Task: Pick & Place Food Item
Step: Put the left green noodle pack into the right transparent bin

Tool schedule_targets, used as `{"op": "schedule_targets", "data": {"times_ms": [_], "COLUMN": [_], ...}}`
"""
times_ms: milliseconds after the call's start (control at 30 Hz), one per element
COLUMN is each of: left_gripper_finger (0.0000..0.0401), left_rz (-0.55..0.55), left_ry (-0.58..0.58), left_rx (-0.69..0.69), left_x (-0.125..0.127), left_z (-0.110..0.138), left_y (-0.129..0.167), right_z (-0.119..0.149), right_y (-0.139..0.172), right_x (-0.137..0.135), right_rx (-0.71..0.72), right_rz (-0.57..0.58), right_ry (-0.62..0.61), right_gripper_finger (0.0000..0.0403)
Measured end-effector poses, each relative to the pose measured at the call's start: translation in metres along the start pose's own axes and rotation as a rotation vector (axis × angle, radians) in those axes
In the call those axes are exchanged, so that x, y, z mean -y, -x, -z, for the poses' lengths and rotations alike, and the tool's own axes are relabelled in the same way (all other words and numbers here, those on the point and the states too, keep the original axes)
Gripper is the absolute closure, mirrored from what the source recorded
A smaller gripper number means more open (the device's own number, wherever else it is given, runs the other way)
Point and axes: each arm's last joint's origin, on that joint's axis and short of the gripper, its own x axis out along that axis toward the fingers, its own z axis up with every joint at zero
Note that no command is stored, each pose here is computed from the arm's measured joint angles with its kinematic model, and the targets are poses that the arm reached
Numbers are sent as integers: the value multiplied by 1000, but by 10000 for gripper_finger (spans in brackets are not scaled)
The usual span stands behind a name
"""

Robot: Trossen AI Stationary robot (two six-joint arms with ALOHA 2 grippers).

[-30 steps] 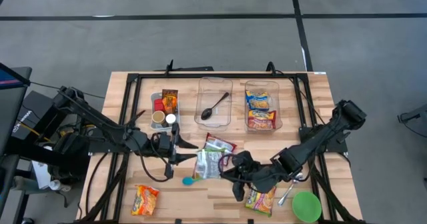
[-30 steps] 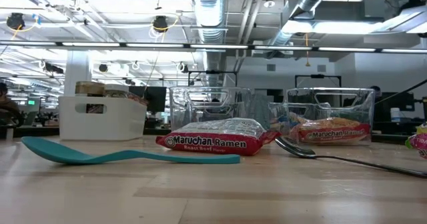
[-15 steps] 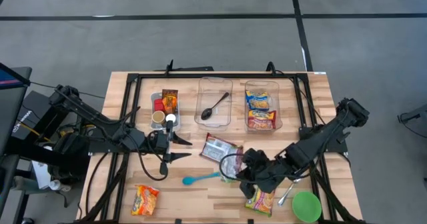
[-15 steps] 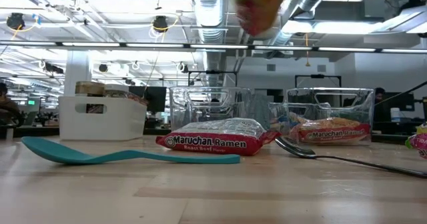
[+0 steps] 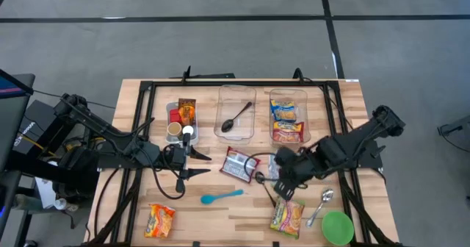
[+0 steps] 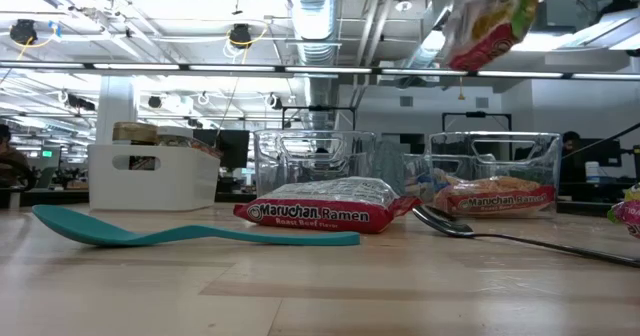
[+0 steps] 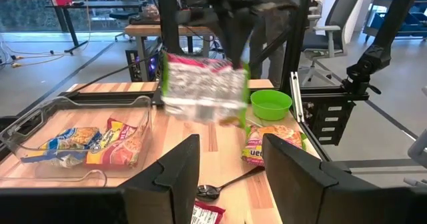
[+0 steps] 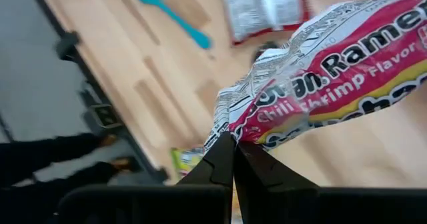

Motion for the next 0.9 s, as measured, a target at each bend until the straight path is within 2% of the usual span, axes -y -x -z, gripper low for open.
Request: {"op": "schedule_targets", "data": {"times_ms": [300,400,600,767,900], "left_gripper_finger": [242,242,242,242,242], "left_rz": [0,0,0,1,1], "left_ry": [0,0,-3,-3,-3], "left_rx": [0,0,1,1,0], "left_x": [0,0,0,0,0], "left_z": [0,0,0,0,0], "left_y": [0,0,0,0,0], "right_z": [-32,-46,-70,-91,-108], "right_y": [27,28,26,26,27], "right_x": [35,45,65,87,108], "right_rx": [-50,-53,-65,-50,-67], "right_rz": [163,183,211,267,295], "right_ry": [113,161,348,374,453], "right_gripper_finger": [403,403,403,403,403]}}
